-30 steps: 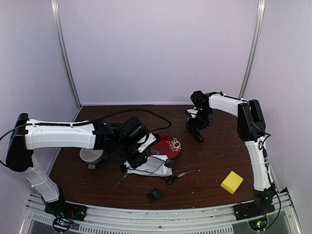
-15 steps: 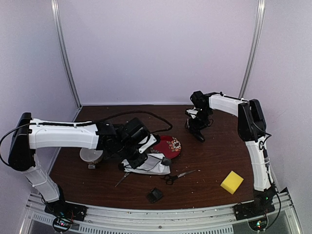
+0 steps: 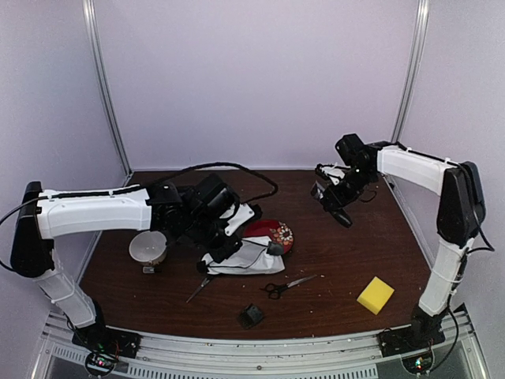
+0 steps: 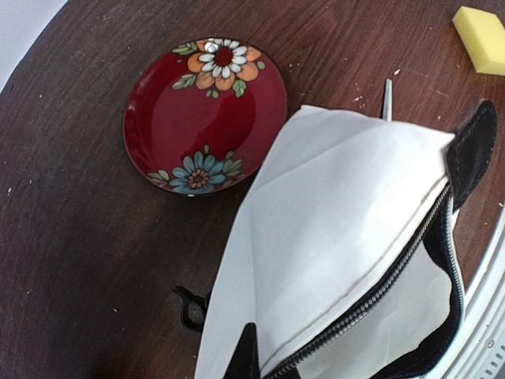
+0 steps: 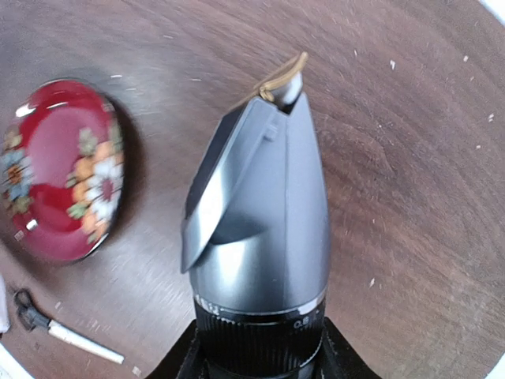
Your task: Sort the hair-cutting tools
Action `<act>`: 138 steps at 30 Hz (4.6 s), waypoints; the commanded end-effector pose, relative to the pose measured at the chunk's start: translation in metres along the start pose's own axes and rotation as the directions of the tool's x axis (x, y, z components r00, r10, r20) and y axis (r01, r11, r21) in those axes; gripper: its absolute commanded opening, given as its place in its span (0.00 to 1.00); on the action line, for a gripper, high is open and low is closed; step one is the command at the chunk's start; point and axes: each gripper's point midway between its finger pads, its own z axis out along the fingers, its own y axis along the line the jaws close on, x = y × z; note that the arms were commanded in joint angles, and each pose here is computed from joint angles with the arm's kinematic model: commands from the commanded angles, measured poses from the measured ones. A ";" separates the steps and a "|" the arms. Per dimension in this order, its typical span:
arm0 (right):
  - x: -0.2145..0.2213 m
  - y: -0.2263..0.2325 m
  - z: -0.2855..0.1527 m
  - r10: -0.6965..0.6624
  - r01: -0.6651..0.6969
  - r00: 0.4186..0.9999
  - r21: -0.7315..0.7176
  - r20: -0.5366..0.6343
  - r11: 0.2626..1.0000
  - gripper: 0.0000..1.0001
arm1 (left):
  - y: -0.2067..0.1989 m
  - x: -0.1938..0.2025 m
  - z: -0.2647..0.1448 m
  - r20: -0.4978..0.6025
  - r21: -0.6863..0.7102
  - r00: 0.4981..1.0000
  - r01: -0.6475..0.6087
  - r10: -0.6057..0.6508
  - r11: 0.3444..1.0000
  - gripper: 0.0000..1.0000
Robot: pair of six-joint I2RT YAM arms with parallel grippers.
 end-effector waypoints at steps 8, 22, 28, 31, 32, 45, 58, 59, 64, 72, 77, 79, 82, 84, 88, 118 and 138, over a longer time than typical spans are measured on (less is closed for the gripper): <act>0.005 0.069 -0.155 -0.219 0.294 0.901 -0.156 0.374 0.943 0.23 | -0.015 -0.038 -0.034 0.068 0.193 0.996 0.049 -0.064 0.980 0.00; 0.032 0.145 -0.268 -0.317 0.553 0.706 -0.212 0.634 0.806 0.23 | -0.025 -0.047 -0.027 0.044 0.305 0.994 0.080 -0.098 0.949 0.00; 0.043 0.199 -0.305 -0.377 0.723 0.579 -0.241 0.723 0.647 0.23 | -0.029 -0.041 -0.021 -0.007 0.378 0.992 0.121 -0.127 0.918 0.00; 0.049 0.228 -0.306 -0.444 0.795 0.528 -0.239 0.724 0.557 0.23 | -0.034 -0.039 -0.019 -0.044 0.415 0.990 0.139 -0.133 0.899 0.00; 0.050 0.236 -0.304 -0.473 0.814 0.511 -0.227 0.718 0.534 0.23 | -0.034 -0.040 -0.019 -0.051 0.421 0.990 0.144 -0.135 0.895 0.00; 0.045 0.360 -0.245 -0.639 0.945 0.325 -0.247 0.697 0.212 0.20 | -0.073 -0.050 -0.037 -0.071 0.643 0.990 0.137 -0.119 0.754 0.00; 0.027 0.397 -0.236 -0.598 0.954 0.300 -0.240 0.744 0.179 0.19 | -0.090 -0.050 -0.048 -0.060 0.684 0.994 0.106 -0.089 0.722 0.00; 0.025 0.399 -0.239 -0.593 0.956 0.293 -0.235 0.750 0.176 0.19 | -0.091 -0.050 -0.048 -0.061 0.687 0.994 0.106 -0.088 0.719 0.00; 0.028 0.398 -0.224 -0.627 0.960 0.281 -0.219 0.727 0.176 0.20 | -0.093 -0.047 -0.052 -0.057 0.692 0.995 0.098 -0.080 0.715 0.00; 0.057 0.374 -0.177 -0.728 0.961 0.274 -0.216 0.629 0.175 0.19 | -0.098 -0.041 -0.062 -0.051 0.719 0.997 0.082 -0.066 0.690 0.00; 0.068 0.364 -0.160 -0.754 0.953 0.299 -0.227 0.585 0.202 0.19 | -0.098 -0.035 -0.057 -0.064 0.715 0.996 0.087 -0.059 0.694 0.00; 0.068 0.358 -0.157 -0.766 0.952 0.306 -0.211 0.566 0.224 0.18 | -0.101 -0.030 -0.055 -0.084 0.731 0.995 0.101 -0.057 0.675 0.00; 0.069 0.346 -0.150 -0.795 0.953 0.303 -0.169 0.525 0.252 0.18 | -0.104 -0.024 -0.051 -0.101 0.739 0.994 0.108 -0.049 0.666 0.00; 0.069 0.337 -0.146 -0.814 0.951 0.309 -0.137 0.492 0.278 0.17 | -0.105 -0.024 -0.049 -0.110 0.738 0.993 0.117 -0.052 0.664 0.00; 0.068 0.318 -0.138 -0.841 0.936 0.347 -0.090 0.414 0.341 0.17 | -0.104 -0.021 -0.040 -0.145 0.729 0.987 0.151 -0.065 0.667 0.00; 0.119 0.265 -0.081 -0.965 0.971 0.240 -0.032 0.101 0.238 0.16 | -0.064 -0.001 -0.026 -0.139 0.569 0.976 0.217 -0.167 0.793 0.45; 0.116 0.194 -0.084 -0.887 0.892 0.448 0.007 0.116 0.452 0.12 | -0.052 -0.029 0.035 0.140 0.545 0.960 0.131 -0.244 0.828 0.57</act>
